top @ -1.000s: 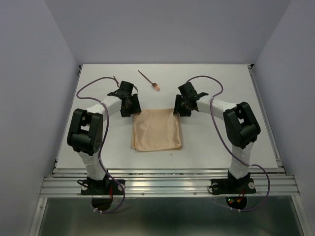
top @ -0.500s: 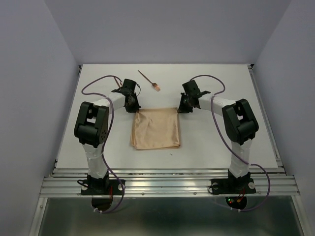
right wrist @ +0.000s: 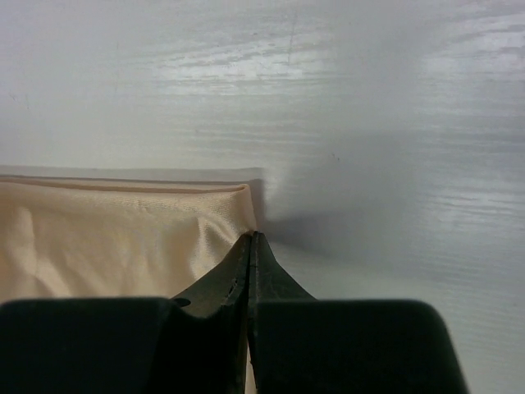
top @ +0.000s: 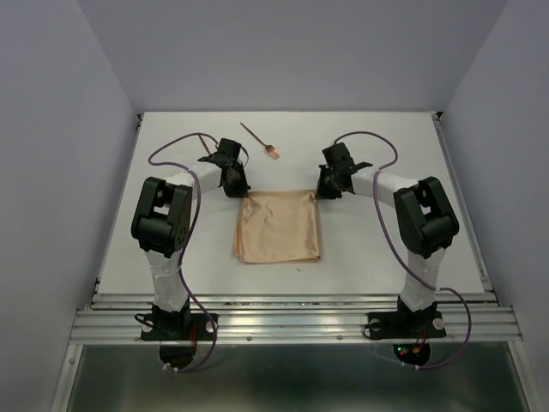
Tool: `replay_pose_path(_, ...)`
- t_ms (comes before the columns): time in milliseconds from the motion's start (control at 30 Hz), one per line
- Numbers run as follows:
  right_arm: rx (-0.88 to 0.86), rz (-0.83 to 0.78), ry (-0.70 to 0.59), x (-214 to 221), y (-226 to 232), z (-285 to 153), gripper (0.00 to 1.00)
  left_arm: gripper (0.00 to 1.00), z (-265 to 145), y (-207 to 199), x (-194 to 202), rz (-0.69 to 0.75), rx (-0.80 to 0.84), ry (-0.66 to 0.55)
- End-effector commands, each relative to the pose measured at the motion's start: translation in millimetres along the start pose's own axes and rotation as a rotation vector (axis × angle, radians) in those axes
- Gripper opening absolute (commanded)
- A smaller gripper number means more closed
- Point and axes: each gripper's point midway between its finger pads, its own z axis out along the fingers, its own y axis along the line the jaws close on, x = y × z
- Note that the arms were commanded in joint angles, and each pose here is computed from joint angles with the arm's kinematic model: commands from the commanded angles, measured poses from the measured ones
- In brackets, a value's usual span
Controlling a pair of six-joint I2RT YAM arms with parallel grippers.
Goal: Fold the napkin into a case and place the utensils inside
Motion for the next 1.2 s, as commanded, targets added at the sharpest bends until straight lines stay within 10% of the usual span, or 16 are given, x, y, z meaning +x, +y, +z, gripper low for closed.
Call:
replay_pose_path(0, -0.034, -0.037, -0.092, -21.3, 5.7, -28.7, 0.01, 0.04, -20.2, -14.2, 8.7, 0.003, 0.045, 0.012)
replay_pose_path(167, 0.002, -0.06, -0.105, -20.4, -7.4, -32.6, 0.01, 0.18, -32.6, -22.1, 11.9, 0.014, 0.059, 0.008)
replay_pose_path(233, 0.017, -0.067, -0.097, -20.1, -10.0, -30.3, 0.25, 0.49, -32.6, -21.2, 10.0, 0.021, 0.047, 0.009)
replay_pose_path(333, 0.015, -0.054, -0.088, -19.6, -8.2, -36.8, 0.34, 0.59, -32.9, -14.3, 1.0, 0.041, -0.01, -0.006)
replay_pose_path(633, -0.047, 0.031, -0.038, 24.2, -14.0, -88.9, 0.42, 0.59, -67.8, -12.2, -15.7, 0.04, -0.037, -0.096)
replay_pose_path(900, -0.119, 0.051, 0.036, 94.3, -0.3, -131.1, 0.04, 0.45, -82.5, 13.0, 50.6, 0.046, -0.047, 0.001)
replay_pose_path(1167, -0.118, 0.024, 0.151, 148.3, 14.3, -119.9, 0.01, 0.45, -82.3, 46.2, 110.0, -0.023, -0.095, 0.092)
